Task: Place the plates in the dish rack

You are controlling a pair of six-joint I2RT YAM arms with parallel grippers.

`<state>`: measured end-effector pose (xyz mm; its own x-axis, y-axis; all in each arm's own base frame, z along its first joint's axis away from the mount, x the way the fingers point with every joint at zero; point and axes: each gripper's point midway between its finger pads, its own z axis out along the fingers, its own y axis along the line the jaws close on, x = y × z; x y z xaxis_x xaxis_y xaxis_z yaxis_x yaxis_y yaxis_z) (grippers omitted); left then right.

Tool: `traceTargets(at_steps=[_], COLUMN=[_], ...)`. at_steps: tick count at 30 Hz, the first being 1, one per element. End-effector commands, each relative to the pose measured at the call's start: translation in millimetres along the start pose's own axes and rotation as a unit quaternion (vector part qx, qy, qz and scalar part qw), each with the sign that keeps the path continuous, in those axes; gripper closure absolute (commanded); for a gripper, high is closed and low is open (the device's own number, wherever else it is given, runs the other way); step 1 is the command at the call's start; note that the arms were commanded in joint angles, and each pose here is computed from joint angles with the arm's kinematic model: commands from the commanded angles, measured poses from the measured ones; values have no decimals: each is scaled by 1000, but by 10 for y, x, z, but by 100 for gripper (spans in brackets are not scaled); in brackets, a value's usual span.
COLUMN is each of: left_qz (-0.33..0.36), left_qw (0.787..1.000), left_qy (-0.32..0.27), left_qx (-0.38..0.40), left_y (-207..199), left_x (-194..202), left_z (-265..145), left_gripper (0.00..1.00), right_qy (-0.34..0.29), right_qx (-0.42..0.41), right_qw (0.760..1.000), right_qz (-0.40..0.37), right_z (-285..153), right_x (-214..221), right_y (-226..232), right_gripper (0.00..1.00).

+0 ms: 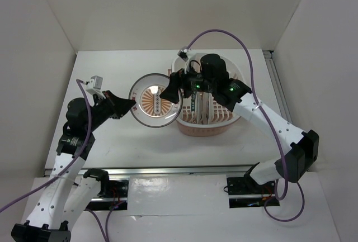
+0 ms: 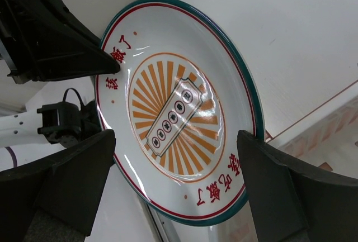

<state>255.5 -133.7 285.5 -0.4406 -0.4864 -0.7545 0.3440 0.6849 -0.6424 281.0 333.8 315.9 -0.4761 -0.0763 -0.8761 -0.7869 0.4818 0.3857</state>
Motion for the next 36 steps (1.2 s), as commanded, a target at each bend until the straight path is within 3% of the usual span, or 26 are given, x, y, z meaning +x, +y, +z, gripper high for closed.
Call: traceTargets(at_steps=[1, 8, 17, 24, 28, 29, 31, 32, 33, 34, 35, 36], left_qz=[22, 29, 31, 29, 17, 14, 6, 9, 4, 4, 6, 6], left_qw=[994, 996, 994, 990, 990, 991, 993, 993, 994, 996, 997, 998], left_qy=[-60, -60, -69, -89, -89, -84, -72, -74, -72, -66, -62, -54], left_qx=[83, 61, 84, 101, 110, 106, 96, 89, 79, 54, 41, 25], left_y=[-461, -415, -561, -615, -620, -590, -533, -529, -498, -403, -365, -294], left_x=[-361, -385, -463, -541, -549, -536, -507, -536, -547, -514, -526, -503], left_z=[-101, -123, -181, -153, -100, -64, -4, -13, 13, 19, 40, 67], left_gripper=[100, 100, 100, 100, 100, 100, 100, 91, 69, 41, 6, 0], right_qy=[-36, -64, -33, 3, 11, 15, 12, -2, -6, -26, -47, -65], right_qx=[29, 89, 91, -24, -46, -41, -11, 3, 16, 66, 97, 135], right_qw=[999, 992, 994, 1000, 999, 999, 1000, 1000, 1000, 997, 994, 989], right_qz=[-20, -55, -42, -14, -2, 1, 7, 4, 3, 12, 13, 17], right_z=[-47, -283, -184, -28, 39, 37, 26, -32, -48, -193, -305, -424], right_x=[-232, -511, -282, -30, 45, 67, 25, -87, -133, -261, -419, -529], right_y=[-79, -185, -383, -105, -77, -96, -176, -204, -233, -381, -441, -537], right_gripper=[4, 1, 4, 26, 63, 86, 99, 99, 100, 100, 100, 100])
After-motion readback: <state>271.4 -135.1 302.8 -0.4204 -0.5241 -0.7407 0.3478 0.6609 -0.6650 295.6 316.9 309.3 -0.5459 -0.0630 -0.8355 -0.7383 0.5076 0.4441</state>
